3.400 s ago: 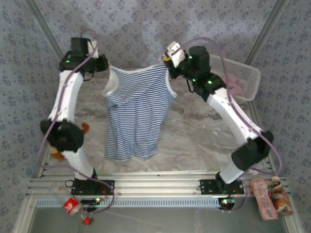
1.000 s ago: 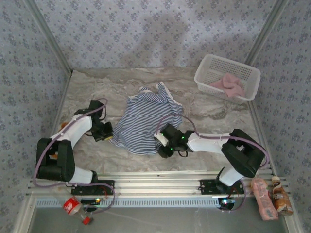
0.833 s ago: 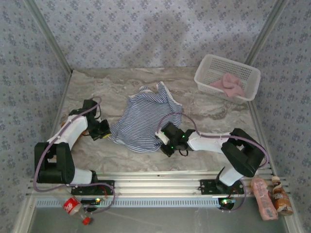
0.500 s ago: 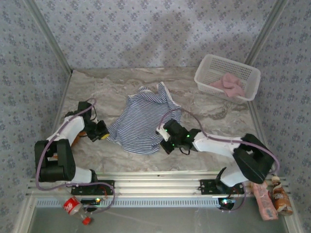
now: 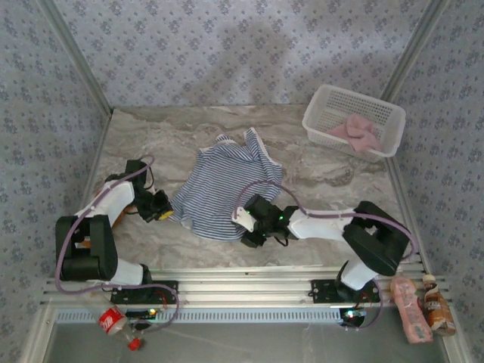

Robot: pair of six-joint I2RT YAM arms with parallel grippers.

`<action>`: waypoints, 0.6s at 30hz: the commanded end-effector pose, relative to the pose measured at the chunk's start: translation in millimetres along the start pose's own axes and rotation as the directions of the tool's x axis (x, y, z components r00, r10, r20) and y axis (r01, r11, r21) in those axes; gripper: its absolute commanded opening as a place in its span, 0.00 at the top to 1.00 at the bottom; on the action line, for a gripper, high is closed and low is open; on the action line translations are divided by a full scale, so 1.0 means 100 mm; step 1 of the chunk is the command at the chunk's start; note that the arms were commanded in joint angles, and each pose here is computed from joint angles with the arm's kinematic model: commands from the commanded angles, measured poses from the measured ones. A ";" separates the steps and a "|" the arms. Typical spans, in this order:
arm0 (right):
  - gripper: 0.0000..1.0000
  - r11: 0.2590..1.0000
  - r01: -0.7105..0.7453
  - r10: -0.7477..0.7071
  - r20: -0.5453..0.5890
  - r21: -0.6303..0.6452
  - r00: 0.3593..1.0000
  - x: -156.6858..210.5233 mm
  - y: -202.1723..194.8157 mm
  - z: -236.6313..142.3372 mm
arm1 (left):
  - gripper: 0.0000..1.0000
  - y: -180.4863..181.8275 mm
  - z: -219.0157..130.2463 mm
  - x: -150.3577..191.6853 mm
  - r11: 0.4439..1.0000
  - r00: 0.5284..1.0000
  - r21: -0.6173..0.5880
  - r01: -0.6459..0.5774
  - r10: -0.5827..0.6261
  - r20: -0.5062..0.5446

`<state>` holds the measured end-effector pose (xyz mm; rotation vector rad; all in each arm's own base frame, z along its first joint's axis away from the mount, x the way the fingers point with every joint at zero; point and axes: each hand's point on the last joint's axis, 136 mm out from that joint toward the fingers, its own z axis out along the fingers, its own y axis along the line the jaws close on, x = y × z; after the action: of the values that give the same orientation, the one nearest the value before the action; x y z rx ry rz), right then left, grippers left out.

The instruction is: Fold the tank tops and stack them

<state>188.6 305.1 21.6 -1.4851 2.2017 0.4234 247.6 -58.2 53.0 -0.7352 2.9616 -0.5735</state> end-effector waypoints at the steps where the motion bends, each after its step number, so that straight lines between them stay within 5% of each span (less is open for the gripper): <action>1: 0.52 0.997 0.076 -0.076 0.057 0.002 0.995 -0.24 -0.06 0.11 | 0.87 -0.03 -0.10 -0.03 1.000 1.000 0.001 -0.017 0.017 0.009; 8: 0.53 0.999 0.035 -0.037 0.060 0.039 0.997 -0.30 -0.18 0.21 | 0.87 -0.02 -0.09 -0.02 1.000 1.000 -0.001 -0.022 0.022 -0.002; 13: 0.91 0.999 0.005 -0.007 0.049 0.041 0.999 -0.25 -0.22 0.14 | 0.86 0.01 -0.10 0.00 1.000 1.000 -0.013 -0.027 0.027 -0.003; 18: 1.00 0.998 -0.018 0.014 0.076 0.058 0.997 -0.23 -0.21 -0.10 | 0.82 0.00 -0.11 0.01 0.999 0.999 -0.010 -0.032 0.032 -0.006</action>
<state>217.3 318.8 28.0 -1.4312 2.1497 0.4098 244.6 -57.0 54.6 -0.7077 2.9807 -0.5640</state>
